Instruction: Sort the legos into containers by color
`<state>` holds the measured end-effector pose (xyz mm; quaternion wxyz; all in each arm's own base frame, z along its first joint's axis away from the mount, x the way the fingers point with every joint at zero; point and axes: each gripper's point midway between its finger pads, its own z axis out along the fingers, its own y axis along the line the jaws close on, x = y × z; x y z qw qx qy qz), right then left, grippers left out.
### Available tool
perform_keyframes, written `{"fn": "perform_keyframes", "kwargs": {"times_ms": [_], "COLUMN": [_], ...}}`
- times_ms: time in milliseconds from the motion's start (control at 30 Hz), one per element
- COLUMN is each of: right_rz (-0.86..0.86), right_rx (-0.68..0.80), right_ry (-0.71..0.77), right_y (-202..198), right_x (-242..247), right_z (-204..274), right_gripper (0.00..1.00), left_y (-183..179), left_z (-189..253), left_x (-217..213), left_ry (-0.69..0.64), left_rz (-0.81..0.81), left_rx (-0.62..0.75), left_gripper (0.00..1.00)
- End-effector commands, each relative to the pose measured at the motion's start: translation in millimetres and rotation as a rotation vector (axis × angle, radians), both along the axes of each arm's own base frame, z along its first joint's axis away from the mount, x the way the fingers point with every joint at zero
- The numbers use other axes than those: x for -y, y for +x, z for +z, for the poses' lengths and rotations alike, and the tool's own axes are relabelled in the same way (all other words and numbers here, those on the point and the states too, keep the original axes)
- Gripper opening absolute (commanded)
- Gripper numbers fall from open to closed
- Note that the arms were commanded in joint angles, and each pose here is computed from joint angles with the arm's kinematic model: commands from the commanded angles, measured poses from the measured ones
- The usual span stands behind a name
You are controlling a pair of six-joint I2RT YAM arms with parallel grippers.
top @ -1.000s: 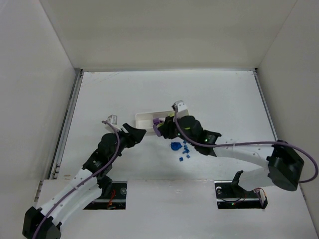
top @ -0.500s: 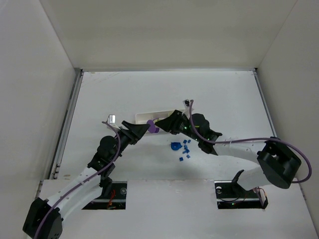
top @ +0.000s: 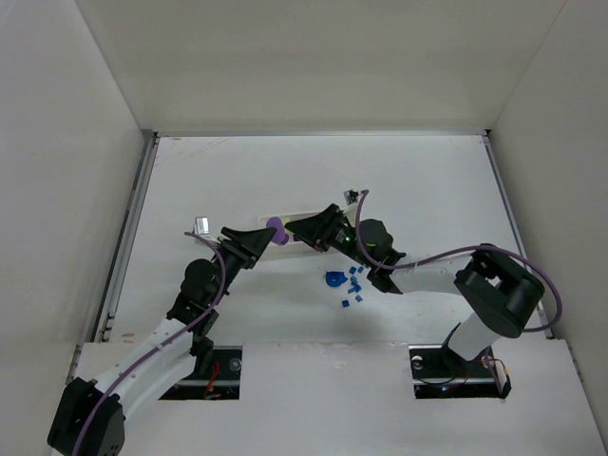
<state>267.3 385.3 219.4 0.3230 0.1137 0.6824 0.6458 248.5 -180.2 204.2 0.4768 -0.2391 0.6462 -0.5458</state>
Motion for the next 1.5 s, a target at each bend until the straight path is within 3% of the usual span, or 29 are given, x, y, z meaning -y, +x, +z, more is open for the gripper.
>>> {"fn": "perform_keyframes", "kwargs": {"times_ms": [0, 300, 567, 867, 1000, 1267, 1467], "right_rz": [0.068, 0.090, 0.076, -0.045, -0.167, -0.490, -0.476], "right_rx": [0.009, -0.006, -0.027, 0.014, 0.007, 0.079, 0.108], "right_ry": [0.170, 0.215, 0.189, 0.107, -0.080, -0.800, -0.904], "right_y": [-14, -16, -16, 0, 18, 63, 77], "right_x": [-9, -10, -6, 59, 104, 171, 166], "right_z": [29, 31, 17, 2, -32, -78, -86], "right_gripper": [0.30, 0.30, 0.30, 0.30, 0.30, 0.33, 0.34], "left_y": [-7, -5, -6, -5, 0, 6, 16], "left_z": [35, 29, 42, 31, 19, 18, 13], "left_x": [6, 6, 7, -8, -18, 12, 43], "left_ry": [-0.091, -0.091, -0.086, -0.043, -0.010, 0.130, 0.269], "left_rz": [-0.046, -0.046, -0.053, -0.028, -0.002, -0.050, -0.079], "left_rx": [0.106, 0.089, 0.123, 0.099, 0.065, 0.082, 0.094], "left_gripper": [0.46, 0.53, 0.25, 0.18, 0.19, 0.20, 0.21]}}
